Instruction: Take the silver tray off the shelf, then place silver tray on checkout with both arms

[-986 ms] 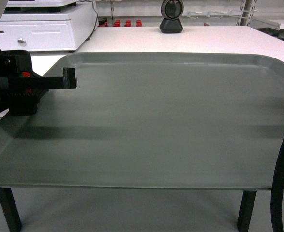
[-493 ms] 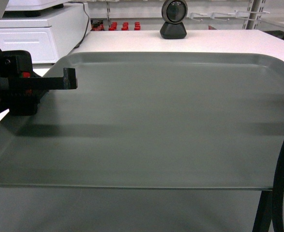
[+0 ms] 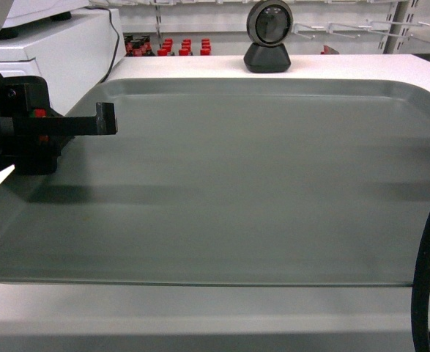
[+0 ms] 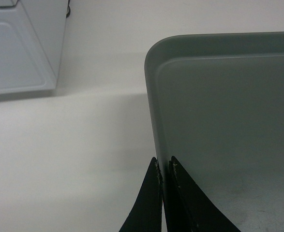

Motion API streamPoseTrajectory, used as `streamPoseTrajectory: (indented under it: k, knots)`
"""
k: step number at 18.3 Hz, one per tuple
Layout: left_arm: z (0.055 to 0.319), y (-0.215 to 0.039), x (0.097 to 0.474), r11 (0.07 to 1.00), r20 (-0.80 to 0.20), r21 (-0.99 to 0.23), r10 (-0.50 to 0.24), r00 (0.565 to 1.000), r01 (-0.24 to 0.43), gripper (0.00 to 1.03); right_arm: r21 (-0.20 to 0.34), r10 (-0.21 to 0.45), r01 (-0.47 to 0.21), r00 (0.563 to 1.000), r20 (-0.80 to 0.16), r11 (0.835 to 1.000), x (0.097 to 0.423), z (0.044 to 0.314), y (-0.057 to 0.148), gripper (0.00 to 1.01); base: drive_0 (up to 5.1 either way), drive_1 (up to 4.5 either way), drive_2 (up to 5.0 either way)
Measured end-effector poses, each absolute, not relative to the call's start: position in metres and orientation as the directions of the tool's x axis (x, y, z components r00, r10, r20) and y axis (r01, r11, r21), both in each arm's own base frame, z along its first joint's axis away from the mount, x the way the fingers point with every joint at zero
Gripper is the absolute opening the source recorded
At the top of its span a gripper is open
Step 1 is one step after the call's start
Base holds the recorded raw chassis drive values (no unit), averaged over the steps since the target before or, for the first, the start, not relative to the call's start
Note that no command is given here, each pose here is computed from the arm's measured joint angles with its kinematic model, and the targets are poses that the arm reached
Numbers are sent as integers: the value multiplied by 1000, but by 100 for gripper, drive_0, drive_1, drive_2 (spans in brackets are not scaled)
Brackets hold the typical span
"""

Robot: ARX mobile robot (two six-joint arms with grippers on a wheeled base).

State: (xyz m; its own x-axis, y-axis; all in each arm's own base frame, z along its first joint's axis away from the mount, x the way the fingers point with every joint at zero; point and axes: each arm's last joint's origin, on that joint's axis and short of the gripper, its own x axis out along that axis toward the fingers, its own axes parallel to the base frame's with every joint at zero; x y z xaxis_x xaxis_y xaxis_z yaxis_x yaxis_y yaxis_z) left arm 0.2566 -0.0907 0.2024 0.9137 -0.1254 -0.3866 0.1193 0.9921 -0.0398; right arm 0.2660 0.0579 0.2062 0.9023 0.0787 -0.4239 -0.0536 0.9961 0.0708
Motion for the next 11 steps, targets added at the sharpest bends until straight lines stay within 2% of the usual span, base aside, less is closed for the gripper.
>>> streamPoseTrajectory:
  k: [11]
  knots:
    - [202,-91,257,992,-386,-39,-124,914,118,3,71,78,-53,902,-424,996,266,206,58,3,-7,412,-427]
